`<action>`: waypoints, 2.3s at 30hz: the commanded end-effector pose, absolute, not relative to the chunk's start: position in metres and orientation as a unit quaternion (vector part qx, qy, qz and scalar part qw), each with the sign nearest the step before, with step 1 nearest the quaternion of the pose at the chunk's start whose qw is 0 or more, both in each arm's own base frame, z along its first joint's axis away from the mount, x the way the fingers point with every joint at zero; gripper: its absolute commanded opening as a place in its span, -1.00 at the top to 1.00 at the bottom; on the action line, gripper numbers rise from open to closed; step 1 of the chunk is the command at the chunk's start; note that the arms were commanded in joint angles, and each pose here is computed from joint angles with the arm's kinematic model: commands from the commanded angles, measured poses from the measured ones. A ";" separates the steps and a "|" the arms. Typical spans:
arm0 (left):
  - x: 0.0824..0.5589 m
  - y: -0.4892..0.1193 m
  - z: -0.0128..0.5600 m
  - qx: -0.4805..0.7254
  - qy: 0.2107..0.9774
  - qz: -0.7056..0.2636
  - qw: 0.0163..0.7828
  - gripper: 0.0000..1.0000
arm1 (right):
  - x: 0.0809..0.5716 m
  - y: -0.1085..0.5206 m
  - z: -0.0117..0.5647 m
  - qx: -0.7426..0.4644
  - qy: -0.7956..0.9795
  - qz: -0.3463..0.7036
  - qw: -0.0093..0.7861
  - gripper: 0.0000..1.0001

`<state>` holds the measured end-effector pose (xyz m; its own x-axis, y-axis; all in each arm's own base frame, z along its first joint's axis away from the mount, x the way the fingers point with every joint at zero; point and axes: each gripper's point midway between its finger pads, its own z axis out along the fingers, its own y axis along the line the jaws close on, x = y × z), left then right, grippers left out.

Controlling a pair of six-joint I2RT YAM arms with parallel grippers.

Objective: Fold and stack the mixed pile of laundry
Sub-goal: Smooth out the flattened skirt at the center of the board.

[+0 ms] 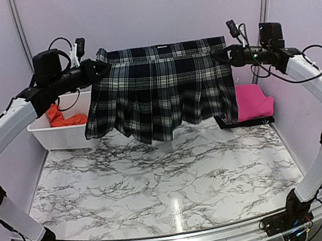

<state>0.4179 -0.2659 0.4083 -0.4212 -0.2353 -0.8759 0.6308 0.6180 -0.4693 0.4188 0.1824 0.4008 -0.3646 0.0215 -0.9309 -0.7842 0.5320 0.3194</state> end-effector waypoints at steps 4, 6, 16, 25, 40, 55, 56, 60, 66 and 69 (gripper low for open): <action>0.346 -0.344 0.450 0.292 0.683 -0.411 0.528 1.00 | 0.372 0.230 0.469 -0.316 0.671 0.375 0.556 1.00; 0.333 -0.362 0.451 0.303 0.675 -0.436 0.512 1.00 | 0.360 0.255 0.474 -0.340 0.660 0.385 0.549 1.00; 0.368 -0.304 0.461 0.212 0.700 -0.364 0.576 1.00 | 0.386 0.205 0.486 -0.283 0.685 0.339 0.579 1.00; 0.390 -0.273 0.458 0.134 0.719 -0.314 0.606 1.00 | 0.386 0.192 0.496 -0.269 0.687 0.313 0.599 1.00; 0.350 -0.328 0.457 0.246 0.700 -0.330 0.584 1.00 | 0.336 0.231 0.478 -0.327 0.680 0.313 0.577 1.00; 0.235 -0.287 0.427 0.249 0.708 -0.412 0.517 1.00 | 0.231 0.205 0.443 -0.279 0.701 0.404 0.518 1.00; 0.247 -0.281 0.416 0.228 0.723 -0.395 0.518 1.00 | 0.247 0.199 0.423 -0.249 0.726 0.391 0.508 1.00; 0.320 -0.251 0.351 0.113 0.798 -0.334 0.488 1.00 | 0.320 0.167 0.322 -0.135 0.819 0.372 0.416 1.00; 0.426 -0.237 0.221 0.022 0.883 -0.238 0.404 1.00 | 0.404 0.170 0.161 -0.086 0.904 0.321 0.270 1.00; 0.461 -0.249 0.170 0.025 0.906 -0.210 0.367 1.00 | 0.437 0.171 0.113 -0.086 0.923 0.298 0.226 1.00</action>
<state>0.4078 -0.2670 0.2020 -0.7282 -0.0633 -0.6824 0.3258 0.8440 -0.4261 0.3883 0.1939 0.1537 -0.8668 -0.0283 -0.4979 -0.3647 0.7169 0.5942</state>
